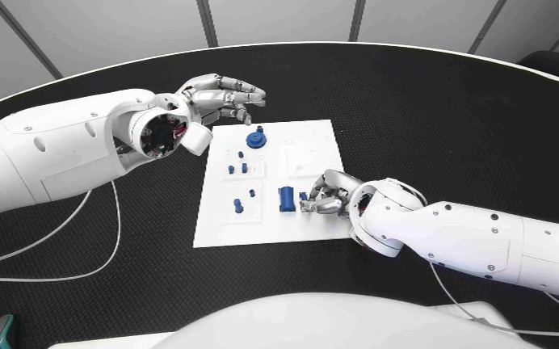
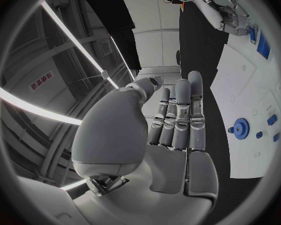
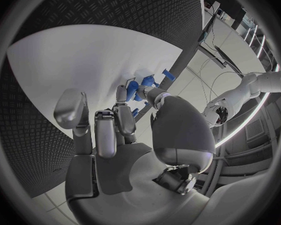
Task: Assemble the parts on the task board
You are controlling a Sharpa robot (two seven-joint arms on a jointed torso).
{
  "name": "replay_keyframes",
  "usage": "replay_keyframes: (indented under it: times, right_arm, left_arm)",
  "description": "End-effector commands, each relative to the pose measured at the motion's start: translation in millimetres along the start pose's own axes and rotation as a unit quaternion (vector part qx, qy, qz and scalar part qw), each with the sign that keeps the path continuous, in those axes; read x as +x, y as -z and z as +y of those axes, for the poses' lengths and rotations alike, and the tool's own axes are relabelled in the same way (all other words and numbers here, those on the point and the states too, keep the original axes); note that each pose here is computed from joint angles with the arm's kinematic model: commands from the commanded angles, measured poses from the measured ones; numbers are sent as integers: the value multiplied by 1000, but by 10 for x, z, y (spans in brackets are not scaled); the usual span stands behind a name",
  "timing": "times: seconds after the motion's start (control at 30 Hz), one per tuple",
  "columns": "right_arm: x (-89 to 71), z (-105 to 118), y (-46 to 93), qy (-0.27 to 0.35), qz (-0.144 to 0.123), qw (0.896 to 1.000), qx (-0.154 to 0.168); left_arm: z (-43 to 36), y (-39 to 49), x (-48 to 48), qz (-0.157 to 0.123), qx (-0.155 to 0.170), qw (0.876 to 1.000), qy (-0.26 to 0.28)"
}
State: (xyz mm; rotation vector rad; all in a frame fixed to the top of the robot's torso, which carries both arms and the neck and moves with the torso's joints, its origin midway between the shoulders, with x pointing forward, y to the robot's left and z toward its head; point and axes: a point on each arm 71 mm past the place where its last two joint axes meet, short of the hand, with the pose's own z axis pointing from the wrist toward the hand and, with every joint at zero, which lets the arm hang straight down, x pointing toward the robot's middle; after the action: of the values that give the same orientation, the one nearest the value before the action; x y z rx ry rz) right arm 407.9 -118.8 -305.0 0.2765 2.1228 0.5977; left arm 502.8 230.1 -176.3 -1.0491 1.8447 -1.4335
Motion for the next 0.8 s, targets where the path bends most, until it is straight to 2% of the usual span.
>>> replay_keyframes:
  times: [0.03,0.8]
  right_arm:
    - [0,1,1,0,0,1000,0]
    - [-28,-19,21,-5,-9,1000,-4]
  left_arm:
    - [0,1,0,0,0,1000,0]
    - [0,2,-1,-1,0,1000,0]
